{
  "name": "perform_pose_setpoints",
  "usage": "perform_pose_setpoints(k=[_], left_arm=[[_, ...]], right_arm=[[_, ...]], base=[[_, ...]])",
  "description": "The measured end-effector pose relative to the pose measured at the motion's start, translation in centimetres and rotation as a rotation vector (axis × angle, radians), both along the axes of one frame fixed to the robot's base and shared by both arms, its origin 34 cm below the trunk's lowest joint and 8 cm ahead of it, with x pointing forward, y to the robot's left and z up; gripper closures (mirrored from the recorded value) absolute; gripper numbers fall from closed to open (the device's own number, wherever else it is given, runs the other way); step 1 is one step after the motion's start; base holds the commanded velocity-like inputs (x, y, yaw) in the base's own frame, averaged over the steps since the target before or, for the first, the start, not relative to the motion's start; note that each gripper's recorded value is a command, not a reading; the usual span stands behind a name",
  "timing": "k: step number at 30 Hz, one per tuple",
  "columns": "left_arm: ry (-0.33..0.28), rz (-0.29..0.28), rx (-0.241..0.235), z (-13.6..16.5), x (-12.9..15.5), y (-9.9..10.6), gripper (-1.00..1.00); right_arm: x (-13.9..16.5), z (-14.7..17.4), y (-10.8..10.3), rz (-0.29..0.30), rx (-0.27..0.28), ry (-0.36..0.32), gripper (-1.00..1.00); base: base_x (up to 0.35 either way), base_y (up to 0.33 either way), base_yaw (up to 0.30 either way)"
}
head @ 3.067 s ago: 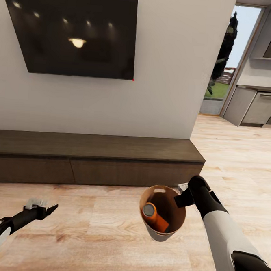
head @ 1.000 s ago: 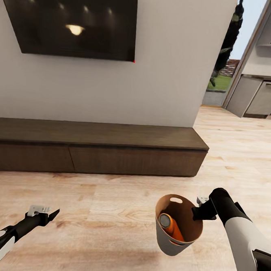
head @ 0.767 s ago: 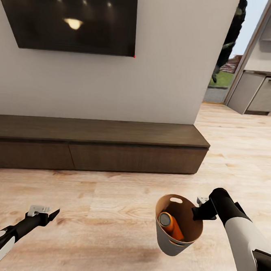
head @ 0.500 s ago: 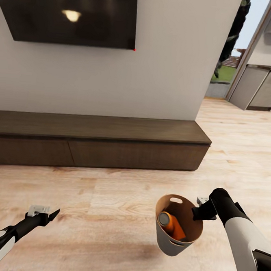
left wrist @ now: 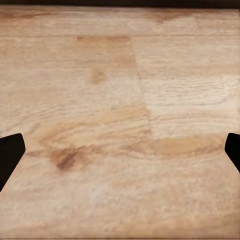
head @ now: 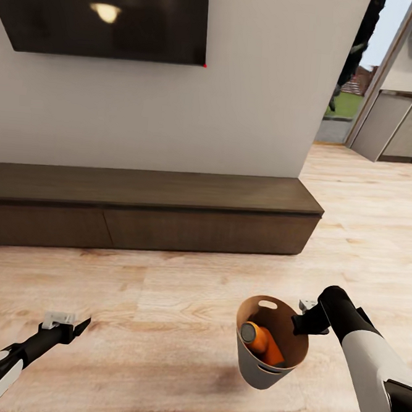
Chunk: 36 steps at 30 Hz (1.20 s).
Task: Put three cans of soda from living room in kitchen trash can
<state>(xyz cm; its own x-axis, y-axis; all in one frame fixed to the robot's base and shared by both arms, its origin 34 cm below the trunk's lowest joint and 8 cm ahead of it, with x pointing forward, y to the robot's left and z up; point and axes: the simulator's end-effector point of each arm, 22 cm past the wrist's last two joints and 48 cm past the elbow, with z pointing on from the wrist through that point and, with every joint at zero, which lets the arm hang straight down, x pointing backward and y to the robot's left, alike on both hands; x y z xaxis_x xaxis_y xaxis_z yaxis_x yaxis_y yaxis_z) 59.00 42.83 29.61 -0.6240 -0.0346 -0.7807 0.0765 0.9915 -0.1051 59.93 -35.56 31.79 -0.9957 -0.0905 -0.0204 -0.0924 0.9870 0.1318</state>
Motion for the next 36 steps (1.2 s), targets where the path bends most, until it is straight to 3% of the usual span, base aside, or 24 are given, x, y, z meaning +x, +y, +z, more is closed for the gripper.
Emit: perform_pose_setpoints(k=[5, 10, 15, 36], left_arm=[[0.016, 0.0, -0.001, -0.9, -0.3, -0.1, -1.0], [0.021, -0.001, -0.001, -1.1, -0.4, -0.1, -1.0], [0.04, -0.001, -0.005, -2.3, -0.9, -0.4, -1.0], [0.06, -0.001, -0.013, -3.5, -1.3, -1.0, -1.0]], right_arm=[[-0.3, -0.9, 0.0, 0.001, -0.001, 0.016, 1.0], [0.6, -1.1, 0.3, 0.035, 0.01, -0.027, 1.0], [0.3, -2.2, 0.2, 0.051, 0.006, -0.019, 1.0], [0.1, -3.3, 0.4, 0.049, 0.015, -0.006, 1.0]], base=[[0.0, 0.0, 0.0], [0.0, 0.0, 0.0], [0.0, 0.0, 0.0], [0.0, 0.0, 0.0]])
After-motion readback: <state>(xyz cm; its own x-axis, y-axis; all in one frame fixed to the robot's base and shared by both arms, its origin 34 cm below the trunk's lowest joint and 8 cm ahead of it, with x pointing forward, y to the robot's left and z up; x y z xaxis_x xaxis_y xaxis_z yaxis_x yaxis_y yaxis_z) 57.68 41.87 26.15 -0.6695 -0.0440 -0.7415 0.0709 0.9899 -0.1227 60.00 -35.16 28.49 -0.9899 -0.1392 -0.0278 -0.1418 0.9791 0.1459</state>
